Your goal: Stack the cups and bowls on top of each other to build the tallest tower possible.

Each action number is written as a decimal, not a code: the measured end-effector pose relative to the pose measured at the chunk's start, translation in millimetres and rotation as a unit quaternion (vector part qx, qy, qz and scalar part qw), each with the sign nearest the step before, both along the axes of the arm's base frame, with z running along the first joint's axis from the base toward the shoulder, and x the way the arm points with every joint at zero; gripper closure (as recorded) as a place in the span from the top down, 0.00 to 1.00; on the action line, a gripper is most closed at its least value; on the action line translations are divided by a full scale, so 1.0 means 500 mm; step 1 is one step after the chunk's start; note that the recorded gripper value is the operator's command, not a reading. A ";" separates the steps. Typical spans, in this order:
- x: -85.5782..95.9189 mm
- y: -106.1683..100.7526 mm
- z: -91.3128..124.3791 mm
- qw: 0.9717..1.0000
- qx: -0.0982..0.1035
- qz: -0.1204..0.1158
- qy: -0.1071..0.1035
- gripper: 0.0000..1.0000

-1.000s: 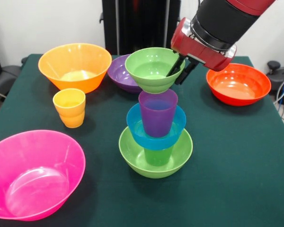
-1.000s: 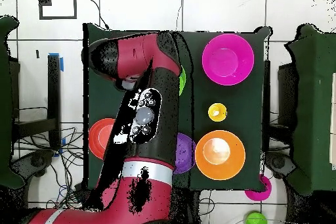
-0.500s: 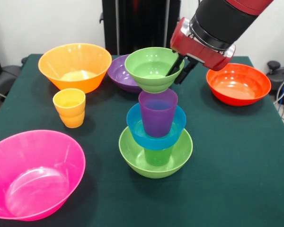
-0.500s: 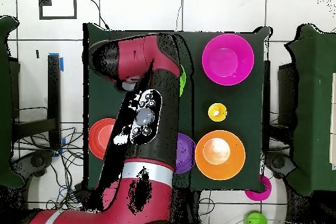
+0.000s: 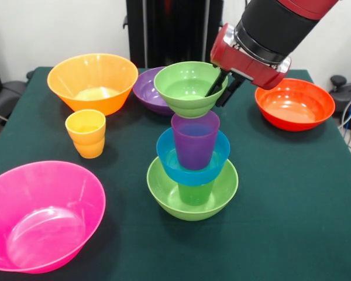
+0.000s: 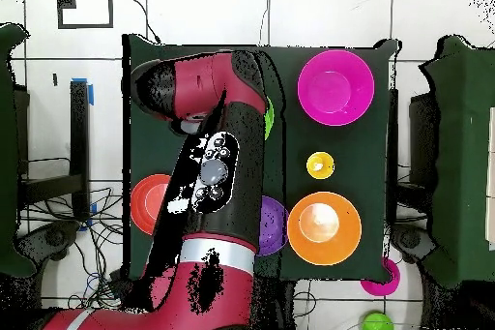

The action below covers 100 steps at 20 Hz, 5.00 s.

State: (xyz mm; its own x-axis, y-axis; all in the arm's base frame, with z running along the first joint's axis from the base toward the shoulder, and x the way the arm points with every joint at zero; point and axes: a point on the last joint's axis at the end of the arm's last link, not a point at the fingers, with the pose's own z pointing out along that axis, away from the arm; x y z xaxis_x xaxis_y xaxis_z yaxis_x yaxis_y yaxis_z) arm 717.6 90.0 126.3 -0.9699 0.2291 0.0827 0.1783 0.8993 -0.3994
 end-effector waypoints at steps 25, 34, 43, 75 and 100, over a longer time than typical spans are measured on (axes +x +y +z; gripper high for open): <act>0.010 0.013 -0.006 1.000 0.003 0.014 -0.023 0.00; 0.012 0.032 -0.009 0.999 0.004 0.024 -0.031 0.00; 0.008 0.052 -0.010 0.999 0.004 0.031 -0.030 0.00; 0.002 0.054 -0.017 0.999 -0.002 0.032 -0.025 0.00; -0.001 0.053 -0.018 0.999 -0.004 0.031 -0.021 0.00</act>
